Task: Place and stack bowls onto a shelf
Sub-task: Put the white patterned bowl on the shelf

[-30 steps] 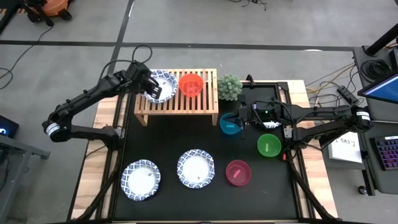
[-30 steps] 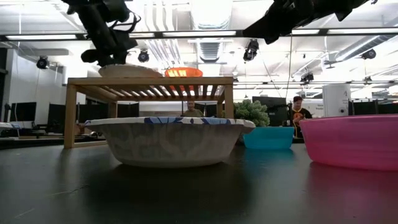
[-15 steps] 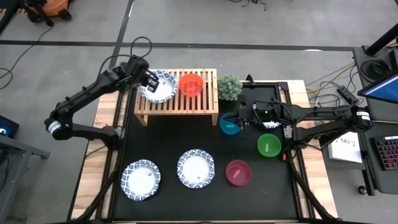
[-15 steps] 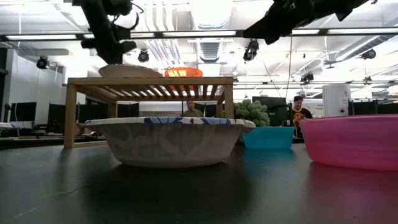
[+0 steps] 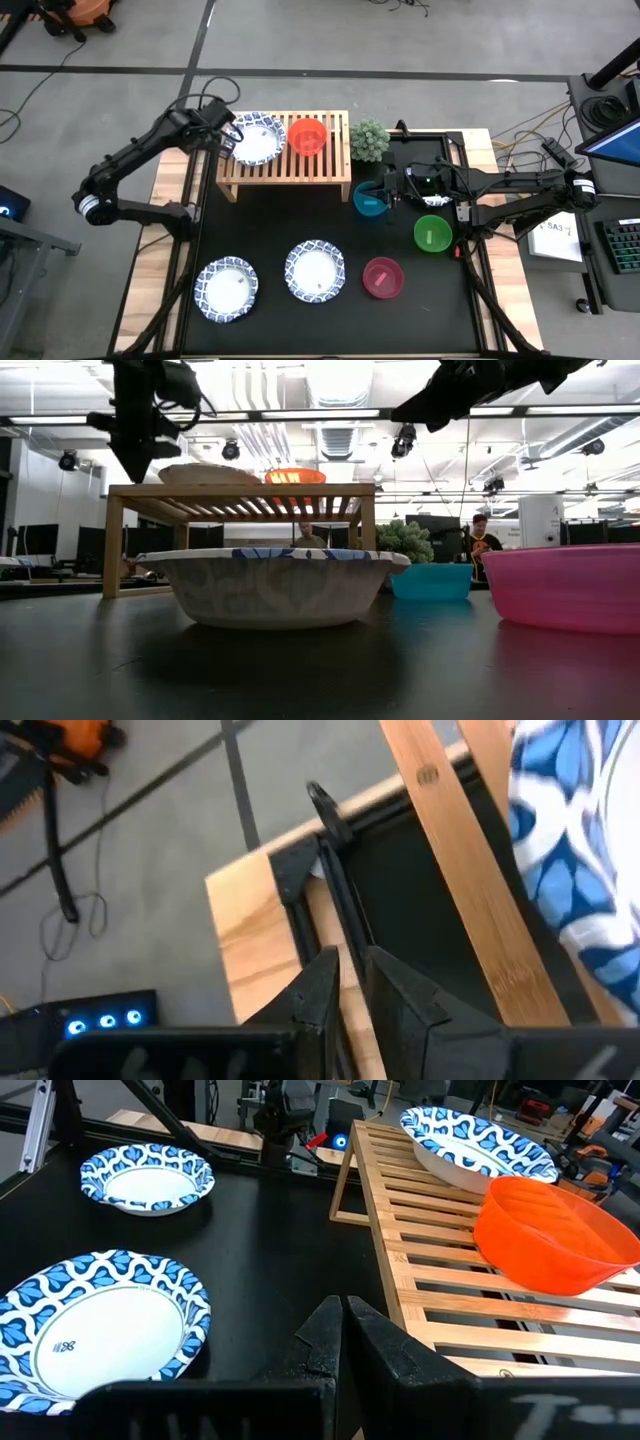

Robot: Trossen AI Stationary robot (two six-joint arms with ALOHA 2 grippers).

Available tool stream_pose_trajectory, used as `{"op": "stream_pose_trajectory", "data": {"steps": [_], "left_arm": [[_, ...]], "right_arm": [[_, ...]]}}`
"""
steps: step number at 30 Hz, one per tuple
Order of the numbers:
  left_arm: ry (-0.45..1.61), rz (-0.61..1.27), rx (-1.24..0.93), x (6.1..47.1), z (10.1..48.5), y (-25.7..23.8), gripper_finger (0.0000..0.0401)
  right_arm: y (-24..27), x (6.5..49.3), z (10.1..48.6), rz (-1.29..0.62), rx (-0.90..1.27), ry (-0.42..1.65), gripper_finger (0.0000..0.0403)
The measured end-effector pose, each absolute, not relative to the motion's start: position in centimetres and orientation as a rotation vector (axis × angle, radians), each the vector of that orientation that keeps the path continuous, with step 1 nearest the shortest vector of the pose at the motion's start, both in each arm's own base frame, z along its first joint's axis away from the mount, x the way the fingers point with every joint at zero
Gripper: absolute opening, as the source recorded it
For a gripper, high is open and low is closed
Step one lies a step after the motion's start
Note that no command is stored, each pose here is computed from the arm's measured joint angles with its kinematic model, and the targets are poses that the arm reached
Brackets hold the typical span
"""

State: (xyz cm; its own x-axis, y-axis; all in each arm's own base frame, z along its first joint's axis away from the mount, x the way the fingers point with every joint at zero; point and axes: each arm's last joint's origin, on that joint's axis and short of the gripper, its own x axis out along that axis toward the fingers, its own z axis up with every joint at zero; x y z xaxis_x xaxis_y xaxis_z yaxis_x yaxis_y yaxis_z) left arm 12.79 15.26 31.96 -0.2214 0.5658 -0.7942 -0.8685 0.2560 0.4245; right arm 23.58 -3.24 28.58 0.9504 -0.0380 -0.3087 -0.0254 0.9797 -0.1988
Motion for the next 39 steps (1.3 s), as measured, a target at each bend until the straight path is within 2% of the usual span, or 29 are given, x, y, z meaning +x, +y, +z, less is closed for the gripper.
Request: {"op": "stream_pose_trajectory", "data": {"steps": [11, 17, 22, 28, 31, 35, 39], "left_arm": [[1.016, 1.276, -0.381, 14.2, 31.4, 16.2, 0.0037], [1.005, 1.251, -0.371, 14.2, 31.6, 16.1, 0.0037], [0.948, 1.228, -0.339, 14.0, 32.7, 15.2, 0.0037], [0.780, 1.184, -0.278, 12.5, 35.4, 12.5, 0.0037], [0.623, 1.061, -0.294, 12.3, 35.6, 10.5, 0.0037], [0.363, 0.740, -0.342, 13.1, 35.2, 7.3, 0.0037], [0.157, 0.478, -0.244, 13.8, 34.3, 4.3, 0.0037]], "right_arm": [[-3.2, 23.6, 28.6, -0.006, -0.204, 0.316, 0.0009], [-3.2, 23.6, 28.6, -0.007, -0.202, 0.317, 0.0009], [-3.2, 23.6, 28.6, -0.007, -0.202, 0.317, 0.0009], [-3.2, 23.6, 28.6, -0.010, -0.181, 0.317, 0.0009], [-3.2, 23.7, 28.5, -0.013, -0.159, 0.320, 0.0009], [-3.3, 24.1, 27.9, -0.022, -0.090, 0.343, 0.0009], [-3.4, 24.9, 27.4, -0.035, -0.011, 0.342, 0.0009]]}}
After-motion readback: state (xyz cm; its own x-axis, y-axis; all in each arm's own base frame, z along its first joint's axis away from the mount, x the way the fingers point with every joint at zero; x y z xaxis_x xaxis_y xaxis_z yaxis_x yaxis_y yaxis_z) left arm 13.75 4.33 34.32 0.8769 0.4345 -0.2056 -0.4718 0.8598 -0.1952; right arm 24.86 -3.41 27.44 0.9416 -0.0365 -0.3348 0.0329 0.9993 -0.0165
